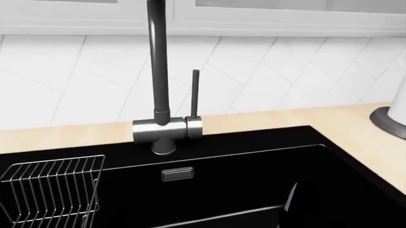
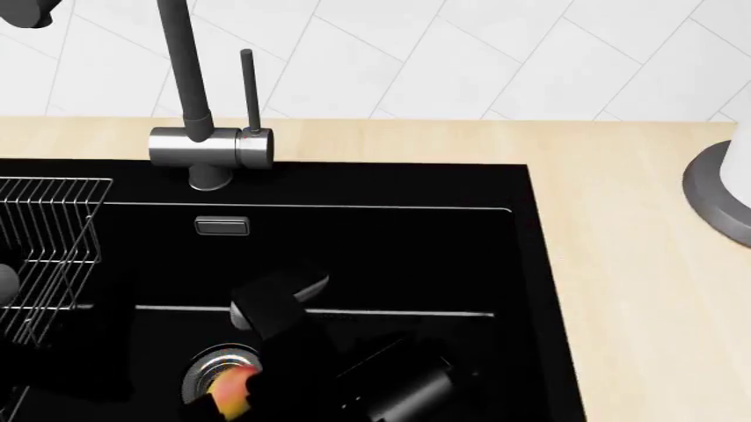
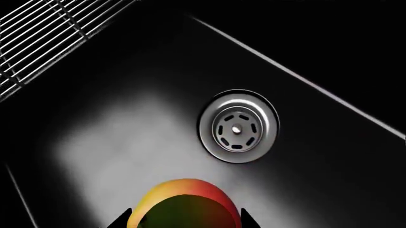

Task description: There is a mixed pile of frozen fruits and vegetables on the counter. Locate all the frozen vegetables and place the items in a bowl on the counter. Take all the frozen fruits and defrost them in a running sink.

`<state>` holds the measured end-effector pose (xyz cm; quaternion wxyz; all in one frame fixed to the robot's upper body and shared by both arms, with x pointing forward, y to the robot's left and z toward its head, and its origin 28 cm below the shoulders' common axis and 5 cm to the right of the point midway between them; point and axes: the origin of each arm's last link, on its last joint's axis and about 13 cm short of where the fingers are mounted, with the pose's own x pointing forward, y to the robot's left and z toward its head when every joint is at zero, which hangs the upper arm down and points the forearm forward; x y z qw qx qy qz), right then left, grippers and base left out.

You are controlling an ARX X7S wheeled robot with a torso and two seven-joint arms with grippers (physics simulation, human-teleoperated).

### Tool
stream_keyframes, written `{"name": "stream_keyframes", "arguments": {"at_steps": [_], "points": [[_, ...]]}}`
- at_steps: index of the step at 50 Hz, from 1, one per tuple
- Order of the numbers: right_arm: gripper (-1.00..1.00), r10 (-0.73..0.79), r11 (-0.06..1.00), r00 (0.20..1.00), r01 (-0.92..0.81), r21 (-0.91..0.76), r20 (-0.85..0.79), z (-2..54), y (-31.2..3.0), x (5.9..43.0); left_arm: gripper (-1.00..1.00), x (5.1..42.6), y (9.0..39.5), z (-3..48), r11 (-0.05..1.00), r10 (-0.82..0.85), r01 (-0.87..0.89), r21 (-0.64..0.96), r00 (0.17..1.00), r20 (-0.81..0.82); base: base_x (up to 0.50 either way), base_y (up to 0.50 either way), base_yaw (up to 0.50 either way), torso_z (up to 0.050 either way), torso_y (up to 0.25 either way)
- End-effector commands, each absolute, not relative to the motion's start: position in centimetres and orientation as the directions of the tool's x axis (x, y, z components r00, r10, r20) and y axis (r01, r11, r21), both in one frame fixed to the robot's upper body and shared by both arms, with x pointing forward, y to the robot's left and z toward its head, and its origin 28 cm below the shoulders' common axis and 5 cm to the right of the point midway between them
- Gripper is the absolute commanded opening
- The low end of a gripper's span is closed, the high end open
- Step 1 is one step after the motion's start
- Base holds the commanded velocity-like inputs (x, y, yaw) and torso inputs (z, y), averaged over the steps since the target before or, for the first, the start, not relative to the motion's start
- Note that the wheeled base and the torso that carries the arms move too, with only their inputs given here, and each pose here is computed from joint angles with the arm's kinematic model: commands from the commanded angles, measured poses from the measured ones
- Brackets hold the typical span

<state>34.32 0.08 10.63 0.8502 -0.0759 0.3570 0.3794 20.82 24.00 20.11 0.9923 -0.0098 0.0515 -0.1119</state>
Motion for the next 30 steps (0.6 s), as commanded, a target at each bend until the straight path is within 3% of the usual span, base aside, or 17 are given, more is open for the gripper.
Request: {"name": "stream_keyframes", "arguments": {"at_steps": [1,2,3,12,21,26,30], "points": [[-1.0,0.59,0.699,0.447,-0.7,0.148,-0.672,10.3,0.3,34.5,1.0,21.0,23.7,19.9,0.974,-0.226,0.224,-0.034,0.968,-0.104,0.0,0.0,0.0,0.0,0.0],[-1.0,0.591,0.7,0.45,-0.699,0.148,-0.67,10.4,0.3,34.5,1.0,20.9,23.8,19.9,0.974,-0.227,0.225,-0.035,0.968,-0.103,0.0,0.0,0.0,0.0,0.0],[1.0,0.592,0.703,0.453,-0.695,0.152,-0.667,10.5,0.4,34.6,1.0,21.0,23.7,19.9,0.973,-0.229,0.227,-0.037,0.968,-0.102,0.0,0.0,0.0,0.0,0.0],[1.0,0.602,0.711,0.497,-0.69,0.135,-0.625,12.7,-0.1,34.4,1.0,21.0,23.8,20.2,0.975,-0.222,0.22,-0.039,0.971,-0.093,0.0,0.0,0.0,0.0,0.0],[1.0,0.57,0.781,0.668,-0.621,0.065,-0.478,15.7,-2.4,32.8,1.0,20.6,24.1,20.3,0.976,-0.215,0.213,-0.038,0.972,-0.092,0.0,0.0,0.0,0.0,0.0],[1.0,0.538,0.838,0.791,-0.54,0.081,-0.292,17.0,-4.0,32.1,1.0,20.6,24.0,20.3,0.978,-0.206,0.203,-0.039,0.974,-0.089,0.0,0.0,0.0,0.0,0.0],[1.0,0.487,0.872,0.843,-0.484,0.077,-0.228,17.5,-5.0,31.4,1.0,20.1,24.6,20.3,0.979,-0.201,0.198,-0.04,0.975,-0.091,0.0,0.0,0.0,0.0,0.0]]}}
